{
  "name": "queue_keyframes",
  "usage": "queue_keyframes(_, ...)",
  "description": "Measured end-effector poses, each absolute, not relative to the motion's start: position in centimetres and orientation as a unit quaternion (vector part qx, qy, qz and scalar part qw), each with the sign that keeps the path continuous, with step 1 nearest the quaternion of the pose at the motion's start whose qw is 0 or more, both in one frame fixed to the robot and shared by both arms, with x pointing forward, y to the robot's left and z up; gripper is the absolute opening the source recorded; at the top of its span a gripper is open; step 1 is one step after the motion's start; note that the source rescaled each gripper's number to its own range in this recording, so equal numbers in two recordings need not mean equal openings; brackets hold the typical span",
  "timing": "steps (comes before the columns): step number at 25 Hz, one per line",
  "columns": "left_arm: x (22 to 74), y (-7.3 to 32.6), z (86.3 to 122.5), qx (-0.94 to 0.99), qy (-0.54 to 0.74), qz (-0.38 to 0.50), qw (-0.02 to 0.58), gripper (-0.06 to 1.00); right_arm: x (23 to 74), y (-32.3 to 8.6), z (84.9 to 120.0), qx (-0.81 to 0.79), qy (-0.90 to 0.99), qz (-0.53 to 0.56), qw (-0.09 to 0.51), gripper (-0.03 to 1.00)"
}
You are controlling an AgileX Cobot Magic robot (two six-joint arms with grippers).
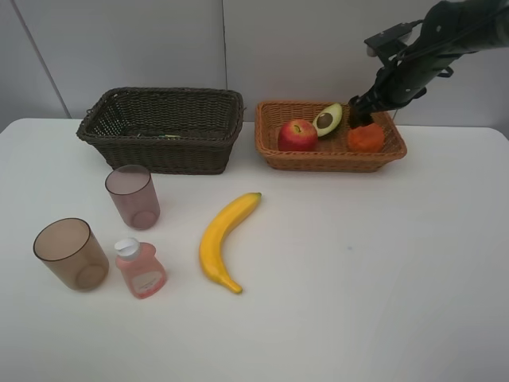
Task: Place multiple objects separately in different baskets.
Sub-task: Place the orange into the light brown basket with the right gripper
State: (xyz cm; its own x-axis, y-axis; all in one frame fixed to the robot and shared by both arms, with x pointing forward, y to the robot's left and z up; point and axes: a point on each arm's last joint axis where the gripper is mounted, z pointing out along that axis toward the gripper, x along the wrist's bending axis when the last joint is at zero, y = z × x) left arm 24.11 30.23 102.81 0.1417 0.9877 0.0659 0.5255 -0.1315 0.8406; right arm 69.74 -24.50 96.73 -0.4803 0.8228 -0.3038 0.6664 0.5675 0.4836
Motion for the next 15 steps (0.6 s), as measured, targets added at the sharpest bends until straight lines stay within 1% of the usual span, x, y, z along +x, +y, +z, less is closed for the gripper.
queue_keyframes(15,24.11,30.23,102.81,0.673,0.562,0.336,0.344,1.0,69.74,-24.5,96.73,0.445,0.844,0.153,0.257,0.99)
